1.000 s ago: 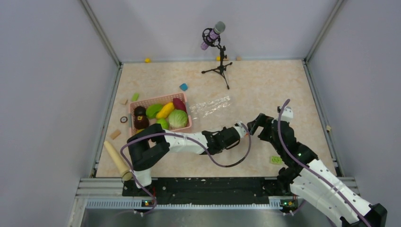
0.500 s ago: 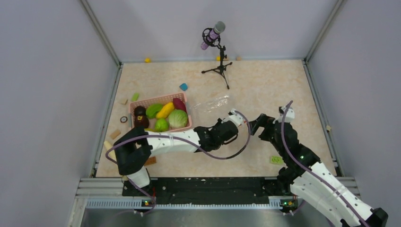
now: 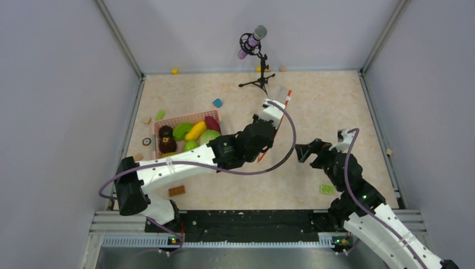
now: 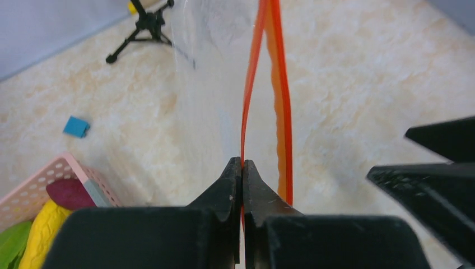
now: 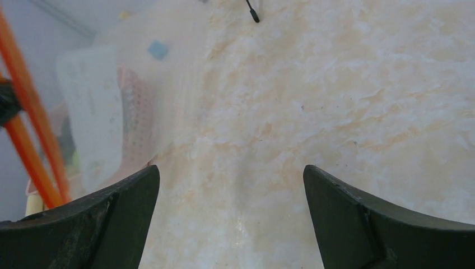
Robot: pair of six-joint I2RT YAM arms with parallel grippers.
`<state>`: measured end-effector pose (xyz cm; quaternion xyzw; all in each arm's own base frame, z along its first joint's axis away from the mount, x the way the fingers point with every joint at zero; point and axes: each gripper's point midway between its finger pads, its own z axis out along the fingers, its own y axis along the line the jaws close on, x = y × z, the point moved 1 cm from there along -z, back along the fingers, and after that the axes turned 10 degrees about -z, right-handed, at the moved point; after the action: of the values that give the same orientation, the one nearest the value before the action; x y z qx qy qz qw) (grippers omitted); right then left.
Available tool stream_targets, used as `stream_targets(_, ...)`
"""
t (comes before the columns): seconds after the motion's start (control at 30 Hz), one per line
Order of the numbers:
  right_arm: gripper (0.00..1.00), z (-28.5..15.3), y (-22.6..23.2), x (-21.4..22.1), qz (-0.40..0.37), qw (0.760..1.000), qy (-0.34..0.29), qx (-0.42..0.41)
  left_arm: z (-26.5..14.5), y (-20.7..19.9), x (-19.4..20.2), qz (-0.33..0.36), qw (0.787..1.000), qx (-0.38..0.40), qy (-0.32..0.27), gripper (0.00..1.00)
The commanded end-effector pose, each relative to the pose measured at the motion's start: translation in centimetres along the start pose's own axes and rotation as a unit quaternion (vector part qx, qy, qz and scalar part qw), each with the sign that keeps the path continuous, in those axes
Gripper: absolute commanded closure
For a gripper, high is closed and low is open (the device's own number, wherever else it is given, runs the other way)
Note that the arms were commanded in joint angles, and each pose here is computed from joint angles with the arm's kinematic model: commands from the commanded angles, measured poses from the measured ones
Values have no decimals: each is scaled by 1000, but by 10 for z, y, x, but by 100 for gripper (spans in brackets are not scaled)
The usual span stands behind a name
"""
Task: Place the food in the zip-top bag and seal the zipper
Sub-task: Pick up the zipper food storage bag at the center of the board.
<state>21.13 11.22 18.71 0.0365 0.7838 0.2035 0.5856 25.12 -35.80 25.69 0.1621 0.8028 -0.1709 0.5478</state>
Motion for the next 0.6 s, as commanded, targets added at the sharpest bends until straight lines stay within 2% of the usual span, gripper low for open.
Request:
stream_targets(0.0, 1, 2, -6, -9, -5, 1000, -7, 25, -12, -18, -81, -37, 995, 33, -84, 100)
stream_targets(0.17, 1, 4, -7, -1, -9, 999, 24, 37, -10, -27, -100, -78, 991, 46, -98, 100)
stream_targets(0.33, 1, 0, 2, 3, 9, 996, 77, 37, 7, -1, -67, -135, 988, 2, -77, 100)
stream_targets(0.43, 1, 0, 21, 1, 21, 996, 90, -9, 16, 5, -39, -173, 983, 25, -51, 100)
stream_targets(0.57, 1, -4, 62, -1, 24, 987, 96, -128, 20, 17, -7, -192, 981, 13, -25, 100)
